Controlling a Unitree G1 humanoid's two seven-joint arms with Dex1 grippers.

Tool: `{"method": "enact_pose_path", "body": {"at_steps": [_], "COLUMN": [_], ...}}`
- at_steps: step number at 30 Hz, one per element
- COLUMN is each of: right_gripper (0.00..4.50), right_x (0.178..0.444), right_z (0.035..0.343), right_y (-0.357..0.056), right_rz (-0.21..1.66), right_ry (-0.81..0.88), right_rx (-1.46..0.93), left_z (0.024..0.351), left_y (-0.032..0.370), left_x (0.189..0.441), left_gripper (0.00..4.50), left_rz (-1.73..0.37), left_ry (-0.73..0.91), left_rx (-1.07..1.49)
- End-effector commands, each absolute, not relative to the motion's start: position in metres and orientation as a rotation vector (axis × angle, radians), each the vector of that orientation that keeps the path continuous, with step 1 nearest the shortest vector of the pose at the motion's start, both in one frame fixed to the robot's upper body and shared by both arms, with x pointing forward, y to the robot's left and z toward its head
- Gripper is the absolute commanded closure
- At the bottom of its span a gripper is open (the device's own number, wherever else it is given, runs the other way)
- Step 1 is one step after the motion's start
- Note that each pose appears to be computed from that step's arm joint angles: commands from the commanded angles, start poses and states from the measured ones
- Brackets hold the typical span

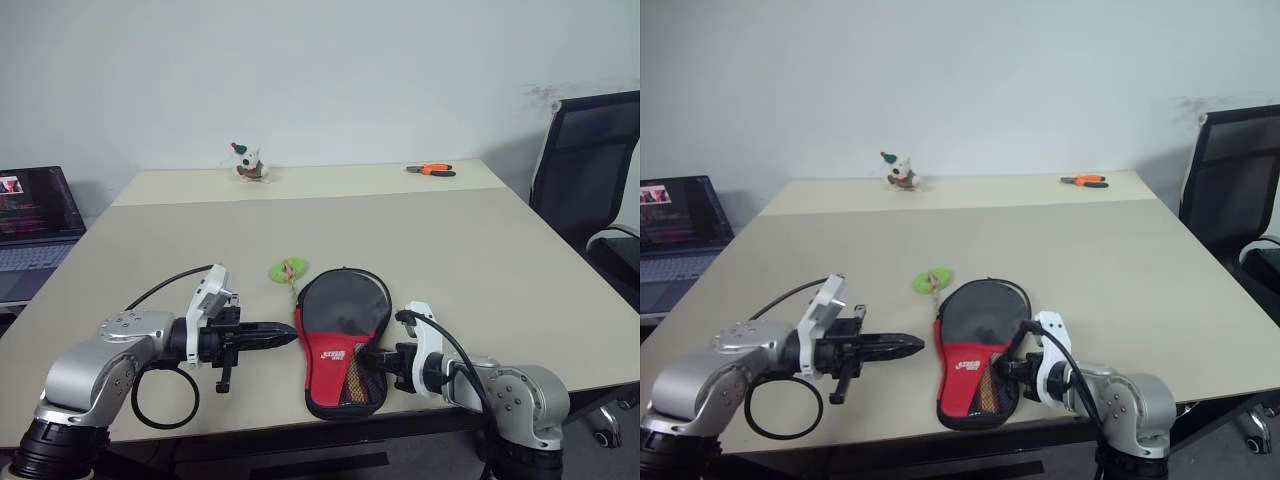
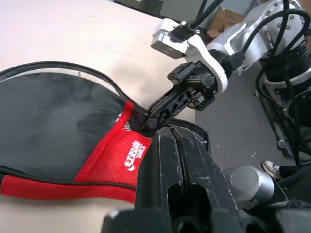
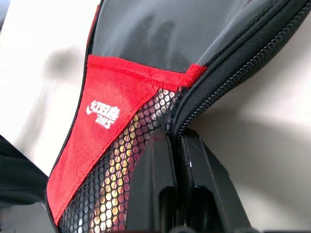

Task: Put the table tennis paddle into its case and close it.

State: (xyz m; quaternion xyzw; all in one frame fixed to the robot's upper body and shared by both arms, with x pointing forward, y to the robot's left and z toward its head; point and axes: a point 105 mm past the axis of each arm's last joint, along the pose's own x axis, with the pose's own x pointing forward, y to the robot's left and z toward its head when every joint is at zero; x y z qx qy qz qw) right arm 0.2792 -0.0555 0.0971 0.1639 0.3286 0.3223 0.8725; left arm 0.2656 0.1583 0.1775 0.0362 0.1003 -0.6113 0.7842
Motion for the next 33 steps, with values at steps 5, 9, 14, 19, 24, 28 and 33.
{"method": "enact_pose_path", "body": {"at_steps": [5,9,14,19,24,28,33], "right_gripper": [3.96,2.81,1.04,0.01,0.00,0.00,0.00], "right_x": [0.278,0.276,0.269,0.277,0.303,0.304,0.323], "right_z": [0.107,0.117,0.149,0.188,0.188,0.187,0.177], "right_y": [-0.056,-0.057,-0.052,-0.050,-0.044,-0.057,-0.089], "right_rz": [0.697,0.750,0.933,1.059,1.017,1.014,0.879], "right_ry": [0.657,0.622,0.495,0.335,0.304,0.307,0.322], "right_rx": [0.316,0.196,0.007,-0.065,-0.063,-0.072,-0.245], "left_z": [0.187,0.187,0.184,0.182,0.183,0.186,0.184], "left_y": [0.156,0.155,0.158,0.167,0.175,0.178,0.178], "left_x": [0.263,0.263,0.266,0.282,0.307,0.311,0.310], "left_gripper": [4.50,4.50,4.50,4.50,4.11,2.82,0.96], "left_rz": [-1.329,-1.324,-1.286,-1.169,-1.025,-0.991,-0.986], "left_ry": [0.177,0.172,0.188,0.184,0.119,0.092,0.094], "left_rx": [0.112,0.107,0.085,0.059,0.077,0.070,0.068]}}
